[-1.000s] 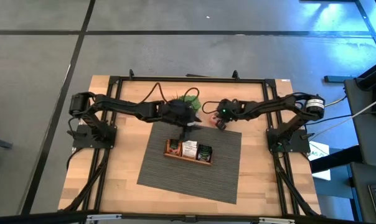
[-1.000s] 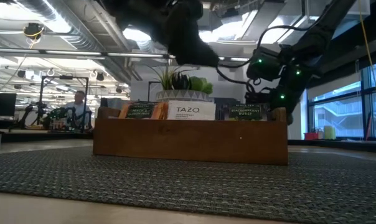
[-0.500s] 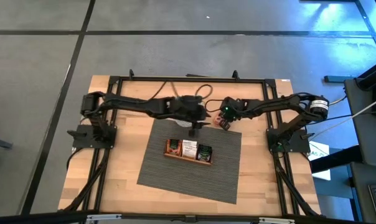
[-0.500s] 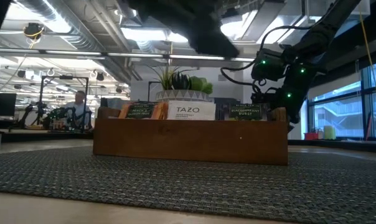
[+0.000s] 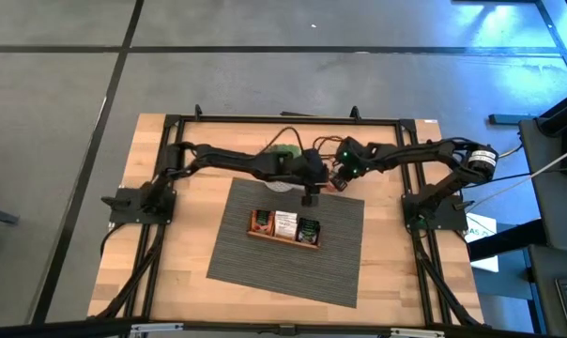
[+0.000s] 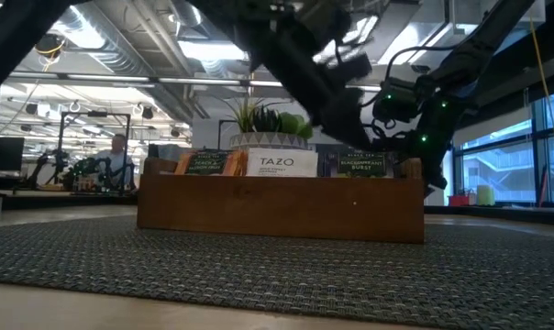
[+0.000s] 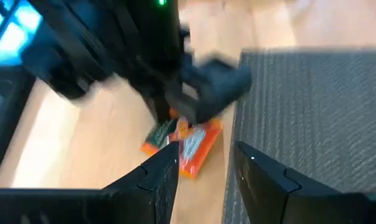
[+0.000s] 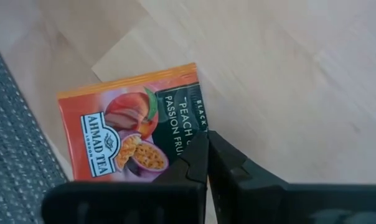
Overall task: Pick & Place Tea
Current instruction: Put the orange tea bag into the left section of the wooden organizer
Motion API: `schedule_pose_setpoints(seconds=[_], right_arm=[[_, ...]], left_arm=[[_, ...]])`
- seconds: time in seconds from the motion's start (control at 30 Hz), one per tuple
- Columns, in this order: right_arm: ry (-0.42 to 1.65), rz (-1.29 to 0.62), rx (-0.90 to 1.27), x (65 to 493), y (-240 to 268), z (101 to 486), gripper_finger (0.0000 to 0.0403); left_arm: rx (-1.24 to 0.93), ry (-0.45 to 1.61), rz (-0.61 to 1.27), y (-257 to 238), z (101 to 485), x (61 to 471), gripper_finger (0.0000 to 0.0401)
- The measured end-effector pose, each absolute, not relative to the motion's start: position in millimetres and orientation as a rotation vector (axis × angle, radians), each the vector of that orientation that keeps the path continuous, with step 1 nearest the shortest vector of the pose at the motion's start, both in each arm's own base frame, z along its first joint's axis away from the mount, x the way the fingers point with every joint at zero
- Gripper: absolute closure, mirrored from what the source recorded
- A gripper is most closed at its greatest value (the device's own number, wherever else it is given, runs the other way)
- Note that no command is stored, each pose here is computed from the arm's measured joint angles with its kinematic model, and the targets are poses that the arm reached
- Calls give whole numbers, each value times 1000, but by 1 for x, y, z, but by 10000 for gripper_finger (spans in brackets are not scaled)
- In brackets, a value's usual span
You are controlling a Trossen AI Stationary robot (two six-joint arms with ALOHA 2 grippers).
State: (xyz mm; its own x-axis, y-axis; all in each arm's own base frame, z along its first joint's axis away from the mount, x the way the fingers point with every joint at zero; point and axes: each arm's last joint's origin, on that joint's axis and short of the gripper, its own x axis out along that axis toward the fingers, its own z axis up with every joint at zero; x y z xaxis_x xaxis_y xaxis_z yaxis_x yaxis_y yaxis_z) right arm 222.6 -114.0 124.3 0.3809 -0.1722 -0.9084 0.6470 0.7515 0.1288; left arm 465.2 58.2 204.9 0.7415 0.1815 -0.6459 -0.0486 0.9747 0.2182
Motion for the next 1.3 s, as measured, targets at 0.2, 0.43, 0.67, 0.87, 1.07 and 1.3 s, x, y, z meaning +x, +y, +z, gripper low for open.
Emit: schedule_pose_setpoints(seconds=[0.2,0.43,0.67,0.87,1.07,1.3], right_arm=[[1039,-547,606,220,-120,124,393],[985,-526,745,224,-118,126,393],[966,-503,773,227,-115,127,393],[961,-516,786,227,-115,127,393],[964,-504,761,227,-116,127,393],[967,-445,763,227,-114,127,351]], left_arm=[[249,784,221,53,176,474,253],[256,815,261,49,158,477,253],[254,873,255,49,134,479,253],[243,906,255,49,122,479,253],[233,908,259,49,119,479,253],[208,905,252,49,119,479,253]])
